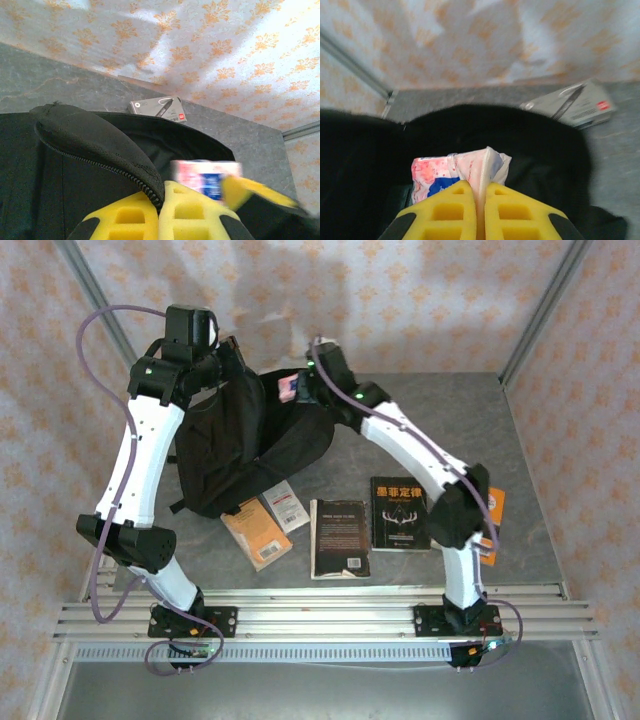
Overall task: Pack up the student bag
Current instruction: Place the personal item in the student bag.
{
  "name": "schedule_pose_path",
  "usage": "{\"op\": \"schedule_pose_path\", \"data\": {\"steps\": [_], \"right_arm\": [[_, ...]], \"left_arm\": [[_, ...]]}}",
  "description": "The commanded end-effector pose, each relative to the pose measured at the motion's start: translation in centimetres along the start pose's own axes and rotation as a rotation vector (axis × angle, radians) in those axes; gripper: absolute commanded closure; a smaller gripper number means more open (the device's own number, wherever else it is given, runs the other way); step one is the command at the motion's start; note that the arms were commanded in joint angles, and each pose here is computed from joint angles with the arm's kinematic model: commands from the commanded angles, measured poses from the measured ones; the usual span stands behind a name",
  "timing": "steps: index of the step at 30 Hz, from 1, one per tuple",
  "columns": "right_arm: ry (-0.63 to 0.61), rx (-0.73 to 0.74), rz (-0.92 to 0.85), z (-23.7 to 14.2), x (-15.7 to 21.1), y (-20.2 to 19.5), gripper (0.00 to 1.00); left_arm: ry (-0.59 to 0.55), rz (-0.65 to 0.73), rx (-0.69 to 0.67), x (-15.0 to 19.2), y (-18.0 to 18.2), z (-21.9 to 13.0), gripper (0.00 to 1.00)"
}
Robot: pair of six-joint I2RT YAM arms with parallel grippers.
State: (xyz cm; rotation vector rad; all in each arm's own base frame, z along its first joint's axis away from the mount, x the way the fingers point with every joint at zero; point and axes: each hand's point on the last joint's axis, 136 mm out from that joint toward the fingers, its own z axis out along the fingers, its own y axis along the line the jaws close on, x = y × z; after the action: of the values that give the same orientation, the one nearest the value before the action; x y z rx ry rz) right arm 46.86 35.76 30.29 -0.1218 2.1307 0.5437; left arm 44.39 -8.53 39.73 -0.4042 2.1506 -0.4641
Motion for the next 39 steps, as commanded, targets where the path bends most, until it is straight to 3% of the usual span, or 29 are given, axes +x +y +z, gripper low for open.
{"op": "schedule_pose_path", "data": {"steps": [1, 3, 4, 5, 7, 14, 21, 28, 32, 36, 39], "right_arm": [[0.138, -0.142, -0.058, 0.2, 3.6, 4.6, 0.84], [0.153, -0.239, -0.051, 0.0, 4.5, 7.3, 0.44], [0.153, -0.239, -0.041, -0.1, 4.6, 7.4, 0.29], [0.142, -0.215, -0.033, -0.3, 4.3, 7.0, 0.21], [0.102, -0.159, -0.046, -0.9, 3.5, 5.7, 0.15], [-0.065, 0.194, -0.017, -5.2, -1.9, -3.0, 0.11], [-0.046, 0.370, -0.040, -8.6, -1.4, -8.3, 0.13], [-0.013, 0.525, -0.016, -11.7, 1.6, -13.8, 0.13], [0.030, 0.549, -0.028, -13.1, 3.9, -15.4, 0.14], [0.043, 0.586, -0.040, -14.5, 5.5, -17.2, 0.14], [0.060, 0.614, -0.043, -15.3, 6.6, -18.6, 0.14]], "left_arm": [[-0.117, 0.029, 0.098, -2.8, -2.7, -1.8, 1.00], [-0.130, 0.034, 0.079, -3.0, -2.4, -2.0, 1.00], [-0.137, 0.036, 0.065, -3.2, -2.2, -2.2, 1.00], [-0.141, 0.037, 0.045, -3.2, -1.8, -2.2, 1.00], [-0.149, 0.040, 0.009, -3.3, -1.1, -2.2, 1.00], [-0.236, 0.062, -0.245, -4.9, 3.4, -2.6, 1.00], [-0.388, 0.138, -0.448, -8.4, 6.3, -4.3, 1.00], [-0.356, 0.210, -0.515, -8.5, 7.0, -2.3, 1.00], [-0.270, 0.245, -0.521, -6.9, 7.6, 1.1, 1.00], [-0.141, 0.216, -0.417, -4.0, 6.6, 4.1, 1.00], [-0.122, 0.211, -0.327, -2.4, 4.9, 4.2, 1.00]]}}
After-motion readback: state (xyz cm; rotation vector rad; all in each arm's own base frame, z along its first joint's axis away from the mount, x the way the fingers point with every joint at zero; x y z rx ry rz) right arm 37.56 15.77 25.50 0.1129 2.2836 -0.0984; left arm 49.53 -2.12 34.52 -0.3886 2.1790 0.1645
